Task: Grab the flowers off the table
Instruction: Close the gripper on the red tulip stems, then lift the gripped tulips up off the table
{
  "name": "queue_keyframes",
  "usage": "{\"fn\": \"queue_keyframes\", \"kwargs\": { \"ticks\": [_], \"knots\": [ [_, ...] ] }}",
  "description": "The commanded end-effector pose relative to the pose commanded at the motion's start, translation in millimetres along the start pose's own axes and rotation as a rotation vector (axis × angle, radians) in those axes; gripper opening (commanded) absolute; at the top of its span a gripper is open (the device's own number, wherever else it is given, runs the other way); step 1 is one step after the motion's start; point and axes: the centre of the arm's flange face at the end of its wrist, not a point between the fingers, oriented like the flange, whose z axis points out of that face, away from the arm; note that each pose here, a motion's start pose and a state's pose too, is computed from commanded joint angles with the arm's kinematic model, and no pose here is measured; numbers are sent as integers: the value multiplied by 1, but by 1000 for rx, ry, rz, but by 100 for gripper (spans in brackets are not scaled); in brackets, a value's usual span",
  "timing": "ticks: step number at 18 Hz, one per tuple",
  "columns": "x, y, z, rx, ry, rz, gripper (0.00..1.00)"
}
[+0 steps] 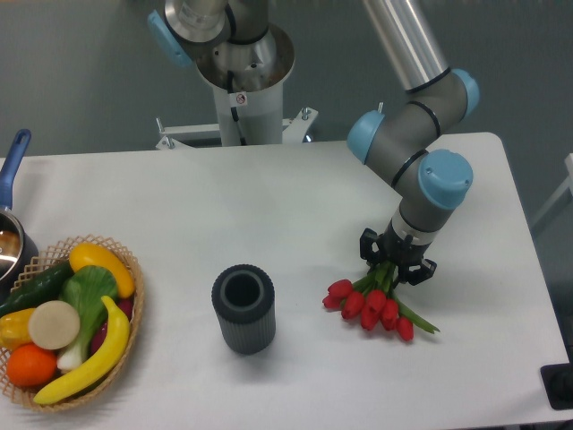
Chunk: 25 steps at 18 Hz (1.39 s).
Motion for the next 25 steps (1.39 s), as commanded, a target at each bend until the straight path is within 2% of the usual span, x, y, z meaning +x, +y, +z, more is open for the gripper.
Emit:
{"fn": "queue_keyframes", "kwargs": {
  "ticks": [6, 14, 19, 25],
  "knots": [
    [-4, -1, -11, 9, -20, 2, 39],
    [5, -8, -76, 62, -111, 16, 39],
    [25, -19, -151, 256, -163, 33, 39],
    [34, -8, -210, 414, -193, -31, 39]
  ]
}}
